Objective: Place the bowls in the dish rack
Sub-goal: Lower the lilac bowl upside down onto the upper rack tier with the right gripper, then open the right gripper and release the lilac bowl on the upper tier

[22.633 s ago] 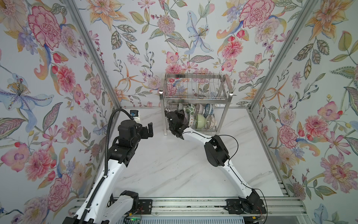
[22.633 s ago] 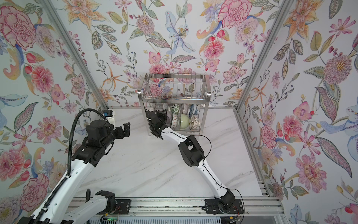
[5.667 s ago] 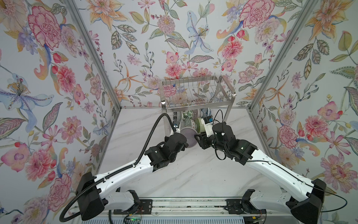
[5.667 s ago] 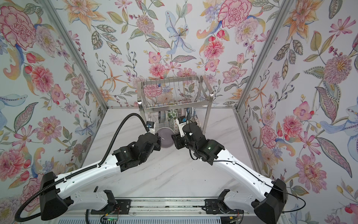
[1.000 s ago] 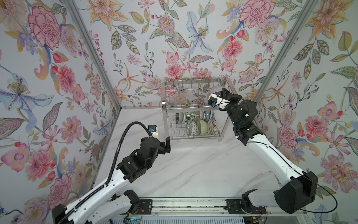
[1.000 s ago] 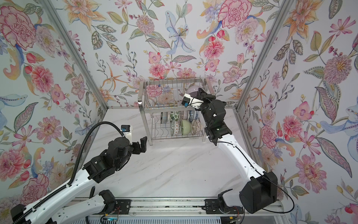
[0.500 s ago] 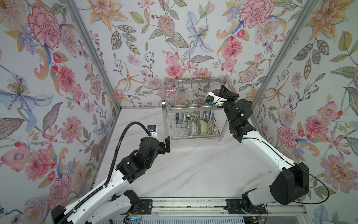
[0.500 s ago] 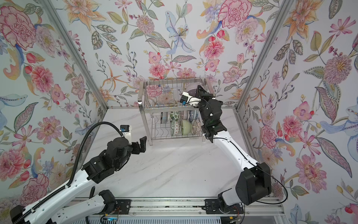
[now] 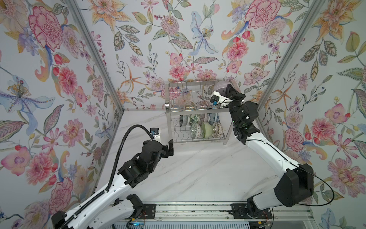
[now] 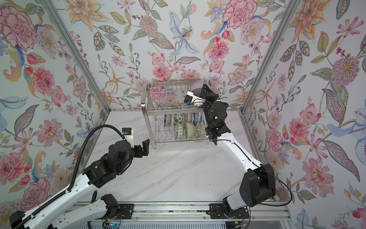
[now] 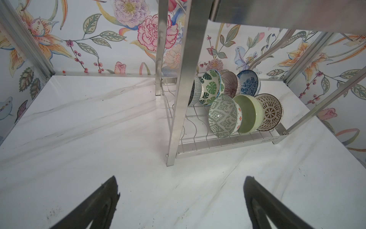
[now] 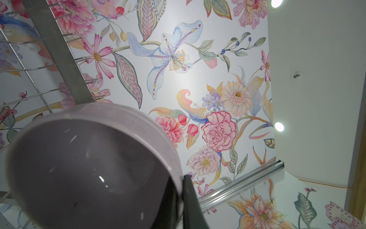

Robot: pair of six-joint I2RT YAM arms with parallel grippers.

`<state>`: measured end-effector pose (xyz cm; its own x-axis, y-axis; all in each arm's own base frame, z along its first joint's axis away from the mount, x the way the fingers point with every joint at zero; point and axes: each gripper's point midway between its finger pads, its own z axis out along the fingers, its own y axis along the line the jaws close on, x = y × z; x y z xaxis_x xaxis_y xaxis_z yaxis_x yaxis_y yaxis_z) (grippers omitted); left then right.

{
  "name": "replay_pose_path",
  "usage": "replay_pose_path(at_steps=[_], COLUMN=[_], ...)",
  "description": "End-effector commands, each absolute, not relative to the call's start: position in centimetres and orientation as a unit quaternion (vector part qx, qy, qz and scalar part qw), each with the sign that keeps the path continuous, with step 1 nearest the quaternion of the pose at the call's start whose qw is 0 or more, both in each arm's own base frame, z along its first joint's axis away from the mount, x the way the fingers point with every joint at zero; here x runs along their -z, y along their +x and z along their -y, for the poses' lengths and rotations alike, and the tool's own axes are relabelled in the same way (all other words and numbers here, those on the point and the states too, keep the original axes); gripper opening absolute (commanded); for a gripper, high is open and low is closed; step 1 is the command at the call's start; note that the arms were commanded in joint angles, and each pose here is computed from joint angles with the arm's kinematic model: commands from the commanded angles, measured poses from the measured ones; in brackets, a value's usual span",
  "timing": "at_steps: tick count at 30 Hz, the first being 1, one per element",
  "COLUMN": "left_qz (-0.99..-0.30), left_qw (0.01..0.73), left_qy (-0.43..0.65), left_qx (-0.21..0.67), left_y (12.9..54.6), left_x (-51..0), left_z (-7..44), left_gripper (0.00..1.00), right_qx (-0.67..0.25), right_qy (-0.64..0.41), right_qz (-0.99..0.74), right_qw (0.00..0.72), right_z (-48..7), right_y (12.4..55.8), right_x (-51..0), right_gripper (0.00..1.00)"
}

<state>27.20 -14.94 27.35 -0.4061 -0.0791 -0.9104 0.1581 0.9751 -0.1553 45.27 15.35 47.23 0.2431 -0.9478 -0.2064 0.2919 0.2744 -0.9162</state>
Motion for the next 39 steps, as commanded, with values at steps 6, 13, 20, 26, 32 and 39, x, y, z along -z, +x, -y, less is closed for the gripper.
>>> replay_pose_path(at_steps=[6,13,20,26,32,39], left_qz=[-0.828,-0.827,-0.827,-0.827,-0.827,-0.828], left_qw=[0.551,0.551,0.55,0.551,0.551,0.55], left_qy=[0.018,0.022,0.021,0.021,0.025,0.028], left_qx=[0.106,0.108,0.111,0.109,0.11,0.11], left_y=[27.3,27.4,27.4,27.4,27.6,27.7], left_x=[-27.6,-27.7,-27.7,-27.7,-27.8,-27.7], left_z=[14.4,14.7,14.7,14.6,14.9,15.2], left_gripper=[0.99,0.99,0.99,0.99,0.99,0.99], right_qx=[0.464,0.454,0.427,0.41,0.391,0.377], right_qy=[-0.347,-0.356,-0.381,-0.394,-0.411,-0.418], right_qz=[-0.378,-0.385,-0.396,-0.417,-0.439,-0.456], right_qw=[0.722,0.721,0.718,0.709,0.697,0.689], right_z=[-14.1,-13.9,-14.4,-14.7,-15.0,-14.9], right_y=[41.5,39.9,38.6,37.9,37.3,37.1], right_x=[-51.2,-50.4,-48.4,-45.9,-43.5,-42.4], right_gripper=[0.0,0.0,0.02,0.04,0.11,0.17])
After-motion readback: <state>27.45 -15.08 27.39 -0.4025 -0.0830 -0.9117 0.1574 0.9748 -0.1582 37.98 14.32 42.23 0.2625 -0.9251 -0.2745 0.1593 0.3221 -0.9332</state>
